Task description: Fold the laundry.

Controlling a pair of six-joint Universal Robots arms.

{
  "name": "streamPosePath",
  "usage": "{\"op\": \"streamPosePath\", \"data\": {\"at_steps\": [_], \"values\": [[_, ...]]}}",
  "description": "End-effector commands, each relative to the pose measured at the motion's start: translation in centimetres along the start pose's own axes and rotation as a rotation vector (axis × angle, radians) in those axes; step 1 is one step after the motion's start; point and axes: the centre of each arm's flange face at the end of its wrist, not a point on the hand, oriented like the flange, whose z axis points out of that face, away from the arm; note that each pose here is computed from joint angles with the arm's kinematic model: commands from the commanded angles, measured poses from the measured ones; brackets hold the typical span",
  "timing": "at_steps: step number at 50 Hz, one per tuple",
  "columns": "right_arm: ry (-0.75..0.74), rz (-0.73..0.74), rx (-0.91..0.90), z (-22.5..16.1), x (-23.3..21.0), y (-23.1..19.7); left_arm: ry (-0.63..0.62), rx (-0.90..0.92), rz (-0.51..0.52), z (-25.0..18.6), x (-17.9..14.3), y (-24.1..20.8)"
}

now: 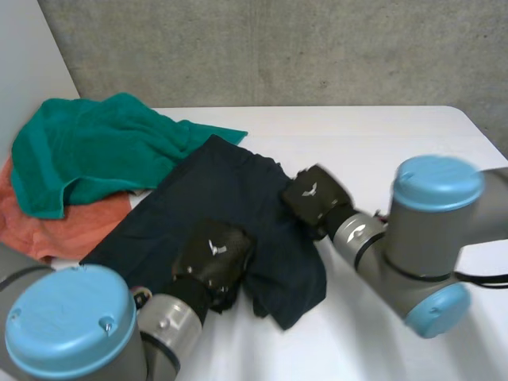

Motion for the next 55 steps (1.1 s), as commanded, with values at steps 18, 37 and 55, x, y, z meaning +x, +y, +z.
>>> {"op": "streamPosePath", "data": {"at_steps": [18,37,55], "values": [[-0.002,0.219,0.336,-4.7,1.5,-13.1,-0.371,0.243,-0.049,1.9,-11.9,-7.0],[0.095,0.241,0.076,2.5,-2.1,-6.4,-0.385,-0.090,-0.057,5.6,-15.1,1.6],[-0.040,0.160,-0.233,-8.4,0.4,-3.0,-0.176,-0.186,-0.120,-2.5,-11.6,1.5]]}}
